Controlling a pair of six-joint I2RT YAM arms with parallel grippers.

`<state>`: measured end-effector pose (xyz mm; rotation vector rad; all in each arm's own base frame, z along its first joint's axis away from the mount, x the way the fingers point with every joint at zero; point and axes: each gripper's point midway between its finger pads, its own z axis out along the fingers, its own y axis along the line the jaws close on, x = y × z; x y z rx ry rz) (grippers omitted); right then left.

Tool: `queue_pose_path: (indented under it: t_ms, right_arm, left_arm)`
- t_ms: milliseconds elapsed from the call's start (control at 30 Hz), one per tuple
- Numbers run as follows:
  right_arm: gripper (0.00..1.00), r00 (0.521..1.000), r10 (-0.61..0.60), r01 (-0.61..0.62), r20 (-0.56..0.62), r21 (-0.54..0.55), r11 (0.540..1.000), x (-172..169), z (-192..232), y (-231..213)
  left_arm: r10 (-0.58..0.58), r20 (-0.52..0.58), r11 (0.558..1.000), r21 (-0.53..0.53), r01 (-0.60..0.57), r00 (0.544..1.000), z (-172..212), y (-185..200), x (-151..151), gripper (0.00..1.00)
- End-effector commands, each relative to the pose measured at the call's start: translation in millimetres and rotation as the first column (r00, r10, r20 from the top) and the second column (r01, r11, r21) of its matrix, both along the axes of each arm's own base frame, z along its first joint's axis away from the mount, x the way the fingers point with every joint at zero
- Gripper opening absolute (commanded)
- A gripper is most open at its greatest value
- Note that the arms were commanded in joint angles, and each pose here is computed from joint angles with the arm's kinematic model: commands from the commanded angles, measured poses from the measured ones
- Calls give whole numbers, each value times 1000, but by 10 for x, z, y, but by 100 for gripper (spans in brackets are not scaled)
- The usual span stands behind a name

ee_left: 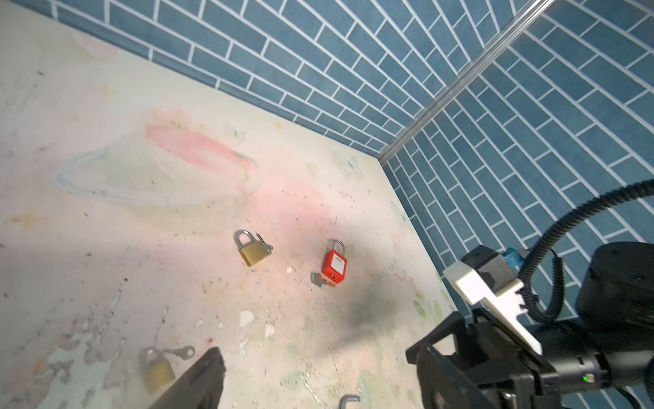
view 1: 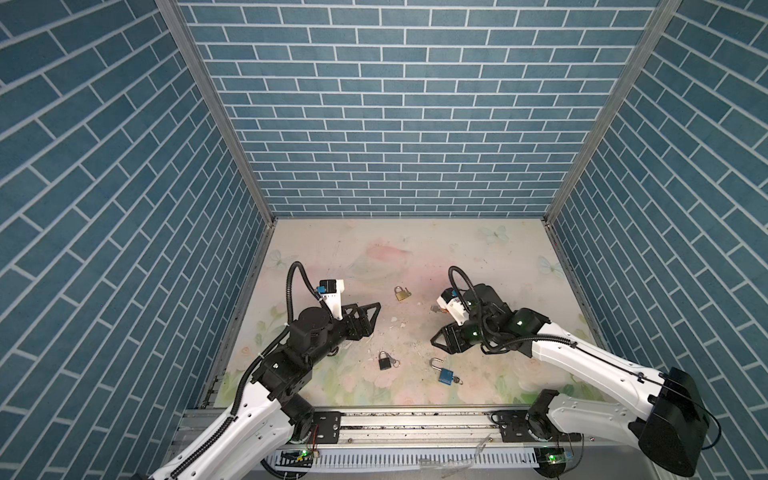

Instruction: Lock with the key

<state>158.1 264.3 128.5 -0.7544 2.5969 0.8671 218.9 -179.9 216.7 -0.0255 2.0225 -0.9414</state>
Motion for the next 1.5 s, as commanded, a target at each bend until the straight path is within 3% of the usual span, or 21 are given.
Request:
queue_pose_path:
  t_ms: [0, 333, 600, 800, 1300, 1467]
  right_arm:
    - [59, 999, -40, 35, -25, -160, 987, -57, -273, -159]
    - [58, 997, 52, -67, -55, -310, 948, -260, -546, -132]
    - [57, 982, 180, -189, -64, -436, 880, -358, -768, -118]
    - [57, 966, 216, -257, -141, -450, 856, -583, -904, -137]
    - [60, 949, 241, -316, -205, -575, 755, -788, -1197, -336]
    - [53, 964, 192, -265, -185, -600, 755, -743, -1247, -361]
  left_arm:
    - [37, -98, 999, 34, -34, 994, -260, -9, -135, 86]
    - [-65, -139, 990, 112, 81, 988, -515, -374, -302, 87]
    - [-51, -143, 994, 86, 64, 988, -602, -381, -291, 88]
    - [-60, -150, 993, 90, 75, 987, -672, -398, -297, 87]
    - [-79, -141, 988, 122, 97, 987, -714, -437, -282, 88]
    - [-58, -132, 992, 108, 72, 990, -719, -391, -275, 87]
